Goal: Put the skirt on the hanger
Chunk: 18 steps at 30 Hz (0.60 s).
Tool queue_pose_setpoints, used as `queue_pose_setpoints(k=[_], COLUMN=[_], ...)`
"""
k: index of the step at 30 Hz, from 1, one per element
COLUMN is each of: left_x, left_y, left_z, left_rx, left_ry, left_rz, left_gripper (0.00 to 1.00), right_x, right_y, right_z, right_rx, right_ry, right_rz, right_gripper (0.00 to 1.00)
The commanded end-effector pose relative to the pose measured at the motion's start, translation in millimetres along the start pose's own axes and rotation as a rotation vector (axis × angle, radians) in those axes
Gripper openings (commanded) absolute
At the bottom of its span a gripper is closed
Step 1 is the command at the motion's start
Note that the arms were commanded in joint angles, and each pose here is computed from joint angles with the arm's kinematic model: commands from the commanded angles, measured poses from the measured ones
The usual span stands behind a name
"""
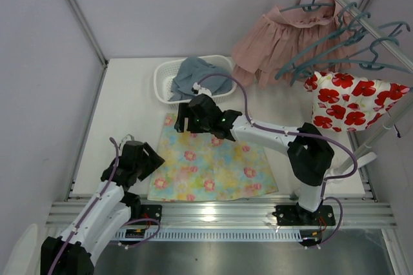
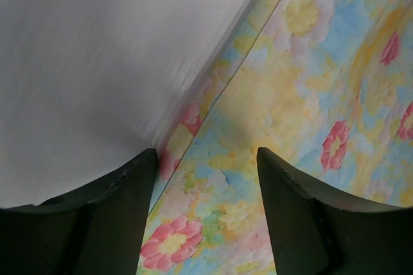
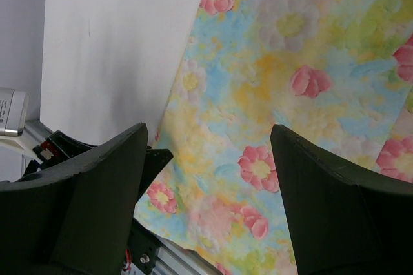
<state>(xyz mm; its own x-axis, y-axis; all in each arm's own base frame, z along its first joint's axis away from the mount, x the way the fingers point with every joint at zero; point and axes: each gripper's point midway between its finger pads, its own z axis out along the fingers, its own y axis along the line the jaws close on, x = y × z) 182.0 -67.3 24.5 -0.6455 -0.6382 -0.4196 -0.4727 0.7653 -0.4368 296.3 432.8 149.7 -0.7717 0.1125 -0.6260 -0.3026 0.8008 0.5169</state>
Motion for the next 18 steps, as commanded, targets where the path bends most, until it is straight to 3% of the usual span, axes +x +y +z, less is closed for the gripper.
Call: queue_pose_setpoints(k=[1,7,14,18], left_x=[6,16,17,17], left_y=[1,13,10,9], left_z=[9,19,15,16], left_rx=[0.007,-0.011,0.054,0.062], left_ry=[0.014,0.029,-0.003,-0.004], left_rz=[-0.014,-0.001,0.008,0.021], left_gripper=[0.68,0.56,0.45,0.40], right_x=[-20,-17,3,29], right_y=[12,44,60,46], right_z=[1,16,67,97], right_rx=[-0.017,-0.045,0.023,0.117], right_ry=[-0.057,-0.047,-0.023,0.019], right_rz=[0.045,0.036,0.015,-0.006], right_gripper=[0.82,0.81,0.77,0.75])
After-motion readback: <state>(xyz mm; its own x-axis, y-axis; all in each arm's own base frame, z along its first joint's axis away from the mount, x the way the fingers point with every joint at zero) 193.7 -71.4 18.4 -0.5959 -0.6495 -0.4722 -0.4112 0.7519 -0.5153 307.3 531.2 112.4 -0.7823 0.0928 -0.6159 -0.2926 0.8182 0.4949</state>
